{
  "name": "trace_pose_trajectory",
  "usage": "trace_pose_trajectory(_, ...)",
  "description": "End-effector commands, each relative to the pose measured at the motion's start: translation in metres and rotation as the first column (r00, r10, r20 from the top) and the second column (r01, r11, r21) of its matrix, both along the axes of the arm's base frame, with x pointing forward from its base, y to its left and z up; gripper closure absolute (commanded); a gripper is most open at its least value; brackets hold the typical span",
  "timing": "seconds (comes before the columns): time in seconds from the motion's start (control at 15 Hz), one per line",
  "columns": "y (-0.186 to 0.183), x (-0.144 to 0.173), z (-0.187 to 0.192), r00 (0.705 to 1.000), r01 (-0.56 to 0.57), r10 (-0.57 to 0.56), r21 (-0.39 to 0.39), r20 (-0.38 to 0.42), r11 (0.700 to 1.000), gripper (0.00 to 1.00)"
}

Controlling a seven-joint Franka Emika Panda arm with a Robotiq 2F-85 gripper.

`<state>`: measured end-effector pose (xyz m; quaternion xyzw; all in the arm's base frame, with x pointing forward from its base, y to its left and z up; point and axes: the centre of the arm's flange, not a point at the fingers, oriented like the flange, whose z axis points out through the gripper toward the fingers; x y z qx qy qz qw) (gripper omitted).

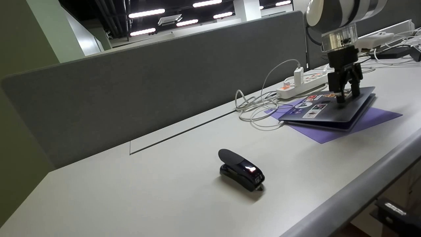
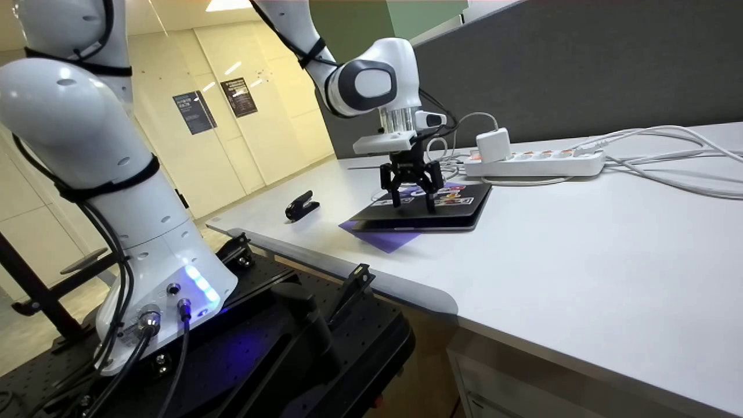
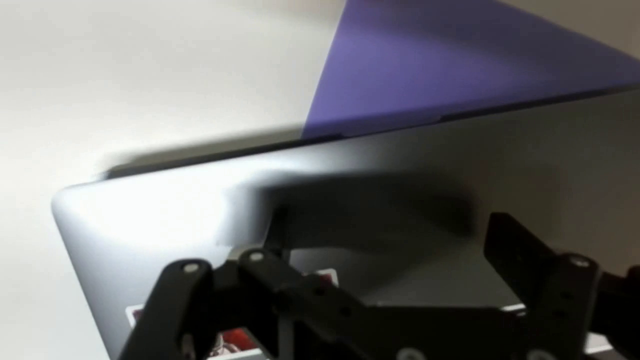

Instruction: Close the laptop.

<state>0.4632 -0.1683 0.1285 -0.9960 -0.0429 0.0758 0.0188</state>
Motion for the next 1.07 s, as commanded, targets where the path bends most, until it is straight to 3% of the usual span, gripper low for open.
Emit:
trace_pose_trajectory(0.0, -0.003, -0.003, -0.011, 0.999, 0.029, -0.029, -0.031, -0.018, 0.999, 0.00)
trace_pose_trajectory(0.73, -0.002, -0.003, -0.025, 0.999, 0.016, -0.019, -0.059, -0.044, 0.998, 0.00)
trace_pose_trajectory(1.0, 0.006, -0.001, -0.010, 1.000, 0.016, -0.017, -0.041, -0.025, 0.999, 0.00)
